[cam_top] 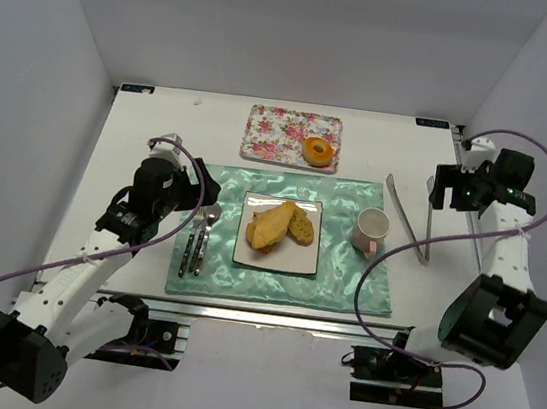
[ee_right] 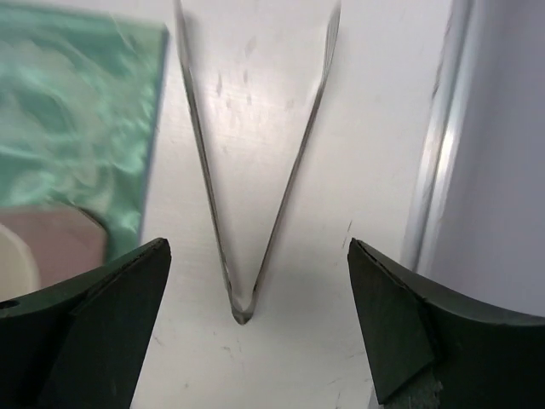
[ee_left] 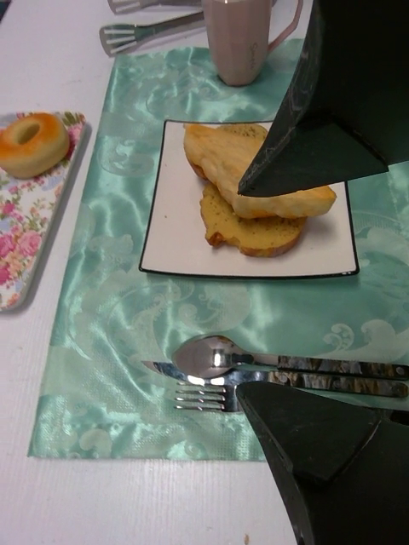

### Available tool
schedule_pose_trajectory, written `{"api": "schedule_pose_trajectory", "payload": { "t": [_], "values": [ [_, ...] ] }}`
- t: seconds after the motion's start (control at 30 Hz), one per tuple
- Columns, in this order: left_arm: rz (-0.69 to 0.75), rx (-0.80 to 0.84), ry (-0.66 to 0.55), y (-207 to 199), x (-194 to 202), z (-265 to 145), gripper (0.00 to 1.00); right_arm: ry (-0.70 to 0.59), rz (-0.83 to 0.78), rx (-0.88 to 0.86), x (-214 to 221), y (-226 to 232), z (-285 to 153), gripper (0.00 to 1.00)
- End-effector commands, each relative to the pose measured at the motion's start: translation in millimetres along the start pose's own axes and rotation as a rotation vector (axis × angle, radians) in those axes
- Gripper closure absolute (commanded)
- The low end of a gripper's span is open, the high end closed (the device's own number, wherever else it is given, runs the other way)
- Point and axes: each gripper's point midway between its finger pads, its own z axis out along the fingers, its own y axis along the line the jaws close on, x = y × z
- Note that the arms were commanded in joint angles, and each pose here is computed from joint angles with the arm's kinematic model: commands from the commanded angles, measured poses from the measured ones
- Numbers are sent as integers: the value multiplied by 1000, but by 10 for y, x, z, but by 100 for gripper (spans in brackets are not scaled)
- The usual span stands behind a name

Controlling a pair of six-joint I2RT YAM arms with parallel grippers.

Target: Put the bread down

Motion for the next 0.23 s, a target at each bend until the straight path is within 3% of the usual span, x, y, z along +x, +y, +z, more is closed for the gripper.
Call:
{"api": "schedule_pose_trajectory", "payload": {
  "t": [0.0,0.2],
  "values": [
    [-4,95,-83,-240,-271,-76,2,-163,-3,-54,-449,181,-390,11],
    [35,180,-74,-451,-376,-72,2,-296,106,-101,-812,301,-570,10]
  ]
}}
